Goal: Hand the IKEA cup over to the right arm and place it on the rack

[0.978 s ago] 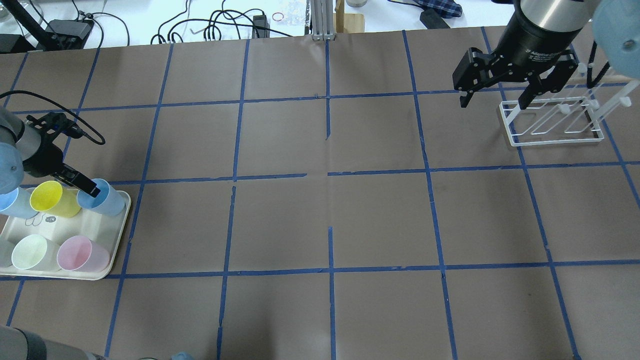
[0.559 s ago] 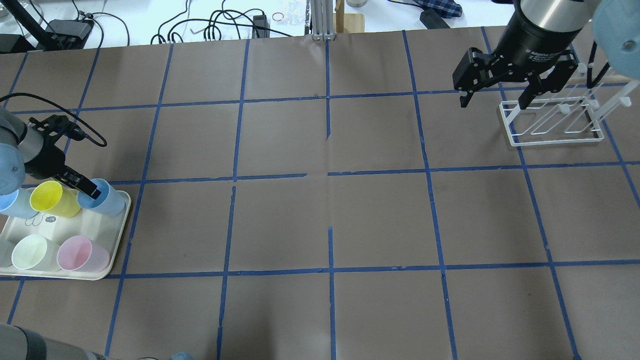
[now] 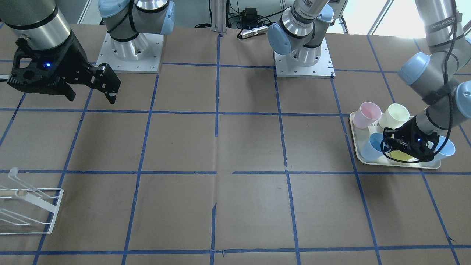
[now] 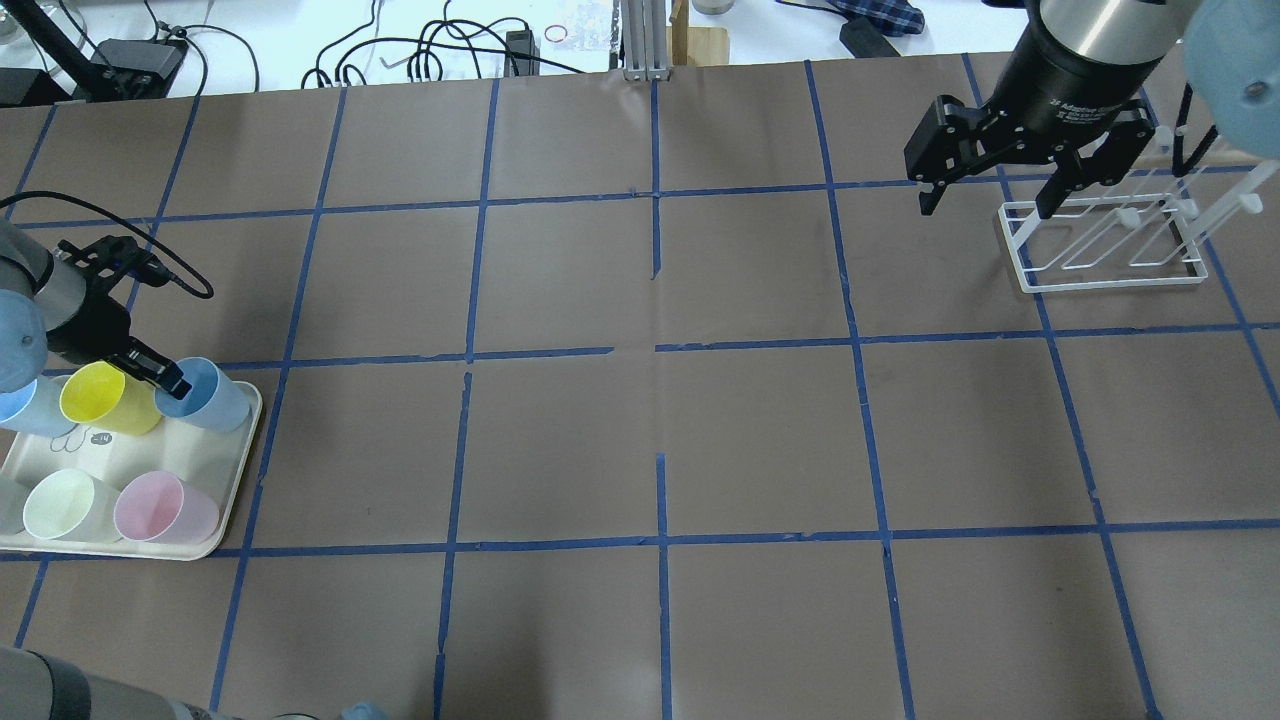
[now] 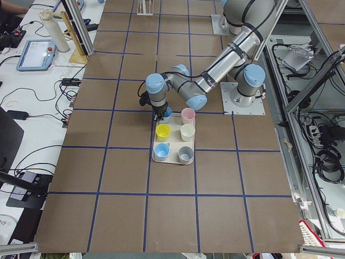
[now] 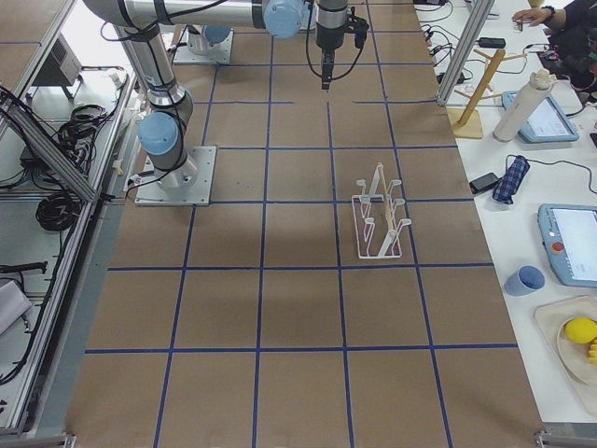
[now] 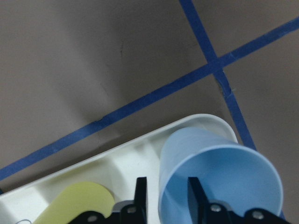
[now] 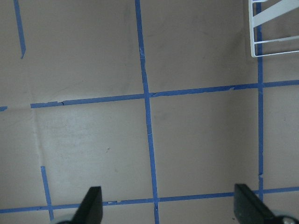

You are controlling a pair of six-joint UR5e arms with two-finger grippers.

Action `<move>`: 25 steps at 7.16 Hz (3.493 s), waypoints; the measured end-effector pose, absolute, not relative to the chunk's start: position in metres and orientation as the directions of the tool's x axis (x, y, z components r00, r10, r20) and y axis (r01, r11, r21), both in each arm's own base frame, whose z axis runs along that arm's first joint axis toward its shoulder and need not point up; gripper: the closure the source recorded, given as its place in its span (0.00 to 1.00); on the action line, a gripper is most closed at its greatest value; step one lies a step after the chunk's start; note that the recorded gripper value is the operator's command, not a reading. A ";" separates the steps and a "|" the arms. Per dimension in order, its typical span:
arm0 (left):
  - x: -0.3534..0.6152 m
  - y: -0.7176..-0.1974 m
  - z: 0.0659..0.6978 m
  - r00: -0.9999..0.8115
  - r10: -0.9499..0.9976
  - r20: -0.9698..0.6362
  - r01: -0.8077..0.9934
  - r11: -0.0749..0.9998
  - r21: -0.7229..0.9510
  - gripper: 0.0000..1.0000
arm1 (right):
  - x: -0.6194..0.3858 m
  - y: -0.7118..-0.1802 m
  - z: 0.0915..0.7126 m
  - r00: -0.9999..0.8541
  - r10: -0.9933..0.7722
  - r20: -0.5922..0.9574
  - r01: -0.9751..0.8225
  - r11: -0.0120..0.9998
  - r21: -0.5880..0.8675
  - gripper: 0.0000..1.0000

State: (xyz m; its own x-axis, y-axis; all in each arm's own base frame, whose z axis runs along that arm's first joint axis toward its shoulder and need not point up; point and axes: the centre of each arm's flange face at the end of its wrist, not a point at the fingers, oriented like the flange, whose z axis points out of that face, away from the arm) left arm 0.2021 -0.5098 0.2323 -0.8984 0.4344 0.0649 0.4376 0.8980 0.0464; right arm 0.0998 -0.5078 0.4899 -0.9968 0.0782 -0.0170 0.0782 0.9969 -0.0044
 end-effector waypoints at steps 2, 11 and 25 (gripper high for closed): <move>0.204 -0.511 0.247 -0.901 0.430 0.055 0.433 0.900 0.045 1.00 | 0.100 -0.508 0.490 -0.997 0.078 -0.017 0.078 0.997 -0.005 0.00; -0.016 -0.528 0.366 -0.814 0.250 0.525 0.218 0.968 -0.123 1.00 | 0.028 -0.479 0.511 -0.979 0.198 -0.057 0.185 0.966 0.179 0.00; -0.270 -0.437 0.372 0.197 -0.068 0.978 0.039 0.997 0.061 1.00 | -0.028 -0.417 0.517 -0.275 0.955 -0.108 0.563 0.251 0.787 0.00</move>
